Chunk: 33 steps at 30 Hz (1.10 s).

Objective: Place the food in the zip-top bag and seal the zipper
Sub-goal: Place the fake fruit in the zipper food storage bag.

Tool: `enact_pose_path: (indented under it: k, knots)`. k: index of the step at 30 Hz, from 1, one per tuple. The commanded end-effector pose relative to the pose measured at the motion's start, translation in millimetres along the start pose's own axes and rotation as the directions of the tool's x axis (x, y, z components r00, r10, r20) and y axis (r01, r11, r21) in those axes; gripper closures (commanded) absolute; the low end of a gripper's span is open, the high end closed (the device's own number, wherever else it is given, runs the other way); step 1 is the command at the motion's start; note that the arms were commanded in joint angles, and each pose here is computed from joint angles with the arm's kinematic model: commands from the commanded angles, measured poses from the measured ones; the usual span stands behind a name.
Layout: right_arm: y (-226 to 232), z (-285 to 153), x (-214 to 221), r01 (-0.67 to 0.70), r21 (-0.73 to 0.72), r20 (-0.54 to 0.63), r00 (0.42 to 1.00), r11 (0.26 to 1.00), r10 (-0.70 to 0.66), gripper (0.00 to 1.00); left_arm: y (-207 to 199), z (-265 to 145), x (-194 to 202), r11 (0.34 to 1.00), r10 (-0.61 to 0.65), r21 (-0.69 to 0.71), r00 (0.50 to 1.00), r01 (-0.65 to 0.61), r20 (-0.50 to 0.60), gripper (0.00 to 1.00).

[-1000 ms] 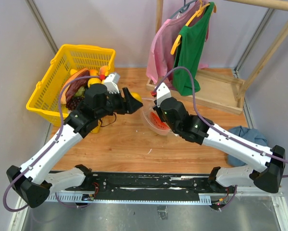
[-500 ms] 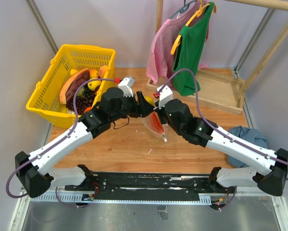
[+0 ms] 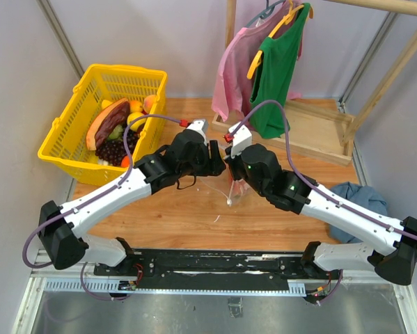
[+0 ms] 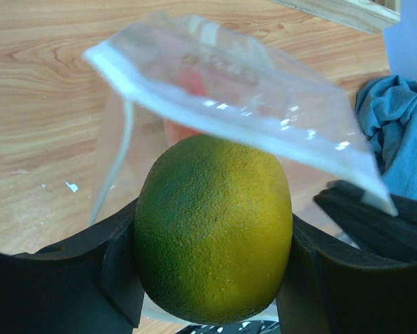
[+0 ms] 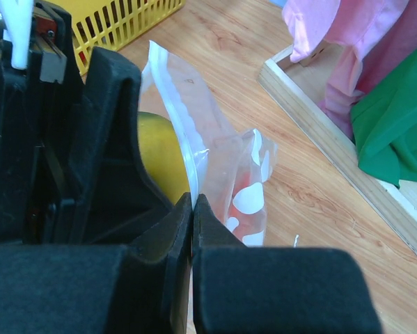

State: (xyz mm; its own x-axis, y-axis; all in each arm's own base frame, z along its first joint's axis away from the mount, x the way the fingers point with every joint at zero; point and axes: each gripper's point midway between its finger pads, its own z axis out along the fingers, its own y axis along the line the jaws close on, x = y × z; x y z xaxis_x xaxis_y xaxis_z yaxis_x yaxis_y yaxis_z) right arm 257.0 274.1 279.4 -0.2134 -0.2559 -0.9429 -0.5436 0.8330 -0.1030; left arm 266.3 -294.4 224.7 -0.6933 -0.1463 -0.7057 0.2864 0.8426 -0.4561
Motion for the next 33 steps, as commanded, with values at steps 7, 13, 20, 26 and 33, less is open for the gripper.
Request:
enact_pose_path:
  k: [7,13,20,26,33]
  knots:
    - [6,-2,-6,-0.039,-0.02,0.038,0.998,0.999,0.04,0.99,-6,-1,-16,0.996,0.029,-0.084,0.998,-0.025,0.05,0.22]
    - [2,-1,-2,-0.036,0.002,0.033,0.999,0.999,0.036,0.99,1,-8,-21,0.992,0.033,-0.121,0.997,-0.025,0.064,0.16]
    - [-3,-2,0,-0.037,0.021,0.031,0.999,0.999,0.036,0.99,-2,-32,-34,0.992,0.04,-0.119,0.996,-0.03,0.082,0.15]
    - [-11,-2,0,-0.046,0.06,0.034,0.998,0.997,0.044,0.99,28,-56,-24,0.973,0.025,-0.233,0.997,-0.009,0.069,0.15]
    - [-10,0,2,-0.052,0.053,0.033,0.998,0.997,0.05,0.99,43,-44,6,0.968,-0.032,-0.248,0.999,0.037,0.026,0.26]
